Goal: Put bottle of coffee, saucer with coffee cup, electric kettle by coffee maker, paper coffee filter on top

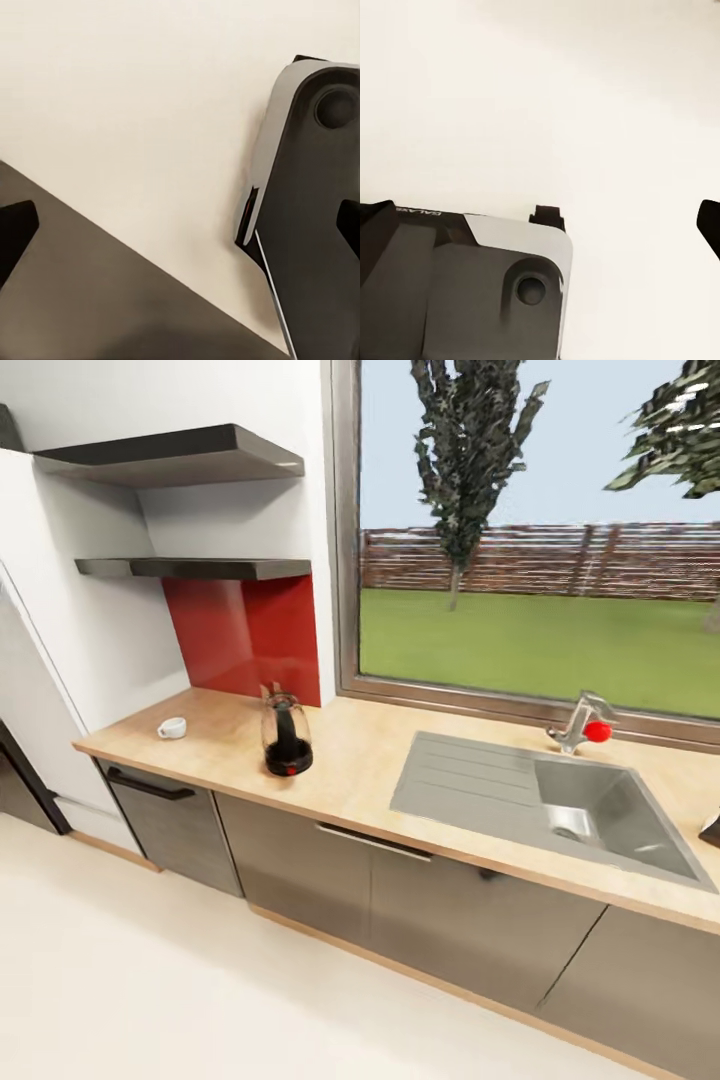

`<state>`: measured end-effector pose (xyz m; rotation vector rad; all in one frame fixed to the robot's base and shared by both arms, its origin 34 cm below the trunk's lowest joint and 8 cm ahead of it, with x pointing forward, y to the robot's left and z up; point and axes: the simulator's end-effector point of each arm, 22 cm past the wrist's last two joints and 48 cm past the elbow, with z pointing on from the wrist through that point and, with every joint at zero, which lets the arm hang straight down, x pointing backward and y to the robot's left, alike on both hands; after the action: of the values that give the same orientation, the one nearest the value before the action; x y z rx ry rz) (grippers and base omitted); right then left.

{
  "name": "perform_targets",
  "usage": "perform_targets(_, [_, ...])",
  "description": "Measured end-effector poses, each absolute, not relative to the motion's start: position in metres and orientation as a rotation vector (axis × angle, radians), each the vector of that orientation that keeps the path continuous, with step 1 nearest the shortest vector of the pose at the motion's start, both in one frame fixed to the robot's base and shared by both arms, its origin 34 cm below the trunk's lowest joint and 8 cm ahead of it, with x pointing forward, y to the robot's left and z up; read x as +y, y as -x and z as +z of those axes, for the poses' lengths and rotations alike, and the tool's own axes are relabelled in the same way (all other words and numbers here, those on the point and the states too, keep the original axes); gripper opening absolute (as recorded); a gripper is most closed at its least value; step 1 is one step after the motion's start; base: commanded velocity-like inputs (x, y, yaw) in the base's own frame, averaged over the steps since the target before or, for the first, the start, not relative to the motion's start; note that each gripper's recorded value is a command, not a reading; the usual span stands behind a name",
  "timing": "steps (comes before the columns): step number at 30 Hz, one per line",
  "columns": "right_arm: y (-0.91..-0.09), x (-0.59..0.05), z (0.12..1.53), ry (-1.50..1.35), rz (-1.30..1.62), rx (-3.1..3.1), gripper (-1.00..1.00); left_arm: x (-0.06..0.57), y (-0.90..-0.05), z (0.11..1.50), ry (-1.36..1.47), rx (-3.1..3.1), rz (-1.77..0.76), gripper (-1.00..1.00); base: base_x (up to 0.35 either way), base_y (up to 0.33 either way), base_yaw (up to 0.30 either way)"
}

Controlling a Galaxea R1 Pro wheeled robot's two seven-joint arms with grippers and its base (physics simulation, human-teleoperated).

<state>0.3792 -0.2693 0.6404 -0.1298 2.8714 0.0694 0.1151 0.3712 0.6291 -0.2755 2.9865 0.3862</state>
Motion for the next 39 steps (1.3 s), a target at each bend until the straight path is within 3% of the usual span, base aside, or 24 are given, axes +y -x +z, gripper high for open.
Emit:
perform_targets(27, [-0.3787,-0.2681,0.6403,0.135,0.072,2.872,1.0,0.3715,-0.1155,0.6292,0.277,2.984,0.387,1.0,0.211,0.287,-0.003])
perform_targets(39, [-0.3791,-0.2689,0.6403,0.135,0.072,2.871,1.0,0.3706,-0.1158,0.6288,0.277,2.988,0.385,1.0,0.113,0.313,-0.211])
